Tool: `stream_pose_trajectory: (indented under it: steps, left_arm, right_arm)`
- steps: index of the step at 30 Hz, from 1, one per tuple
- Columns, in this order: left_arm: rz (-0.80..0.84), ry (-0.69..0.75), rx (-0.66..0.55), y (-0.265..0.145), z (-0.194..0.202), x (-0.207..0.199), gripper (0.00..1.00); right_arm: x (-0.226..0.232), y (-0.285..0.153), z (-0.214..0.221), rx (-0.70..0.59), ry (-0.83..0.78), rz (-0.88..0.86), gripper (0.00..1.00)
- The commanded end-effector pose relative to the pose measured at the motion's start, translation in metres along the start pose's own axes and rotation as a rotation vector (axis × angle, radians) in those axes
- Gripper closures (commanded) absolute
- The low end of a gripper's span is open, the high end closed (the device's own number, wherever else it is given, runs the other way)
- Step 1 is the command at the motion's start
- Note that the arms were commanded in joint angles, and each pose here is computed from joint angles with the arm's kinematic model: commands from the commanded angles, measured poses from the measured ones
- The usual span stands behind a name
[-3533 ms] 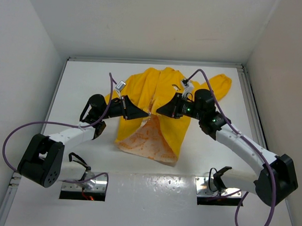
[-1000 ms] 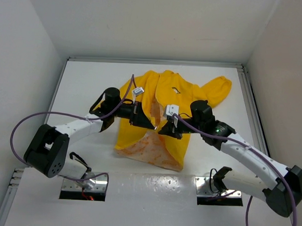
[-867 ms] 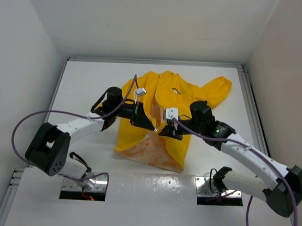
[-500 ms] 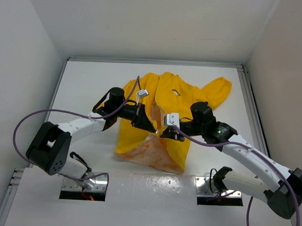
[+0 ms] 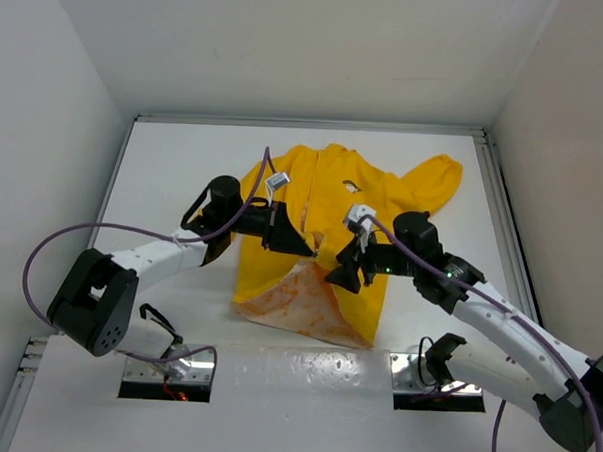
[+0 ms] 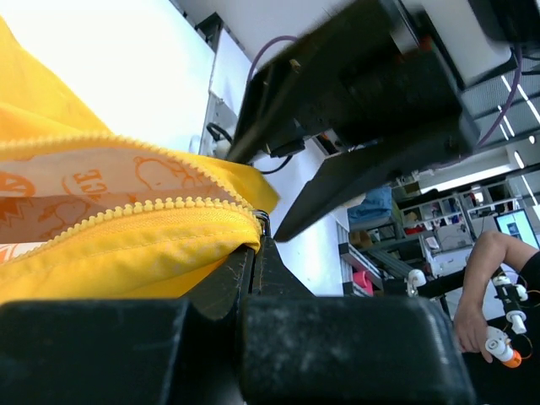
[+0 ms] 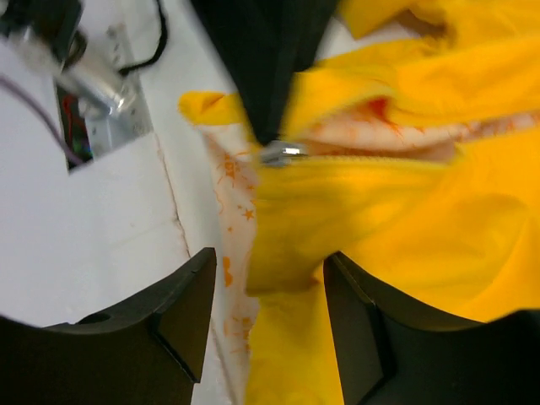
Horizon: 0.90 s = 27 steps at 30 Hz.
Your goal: Zip up the jacket
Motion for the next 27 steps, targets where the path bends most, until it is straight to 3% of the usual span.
stream_pose_trajectory:
  steps: [1,7,11,15,27]
  left_arm:
    - [0.035,0.113,-0.045,-0.004,-0.006,-0.014,1.0]
    - [0.046,0.142,-0.058,-0.005,-0.005,-0.017,1.0]
    - [0.06,0.164,-0.072,-0.006,-0.007,-0.021,1.0]
    - [0.052,0.161,-0.092,-0.006,-0.005,-0.019,1.0]
    - [-0.016,0.164,-0.2,-0.008,-0.013,-0.009,1.0]
  right_arm:
    - [-0.009,-0.007,-0.009,-0.09,0.352,0.133,0.45]
    - [-0.033,-0.011,-0.013,-0.173,0.831,0.122,0.43]
    - [-0.039,-0.006,-0.023,-0.176,0.988,0.006,0.37]
    - [-0.041,-0.006,-0.03,-0.16,1.119,-0.117,0.29]
    - [-0.04,0.002,-0.022,-0.024,1.365,-0.262,0.24]
Point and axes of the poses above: each gripper's point midway between its finger pads, its own y axis out along the fingers, its own x axis along the line the jaws close on, z = x × y, the point moved 7 cm from there along -y, back along the fingers, and after that the axes turned 8 degrees about y, right-handed, at the moved point
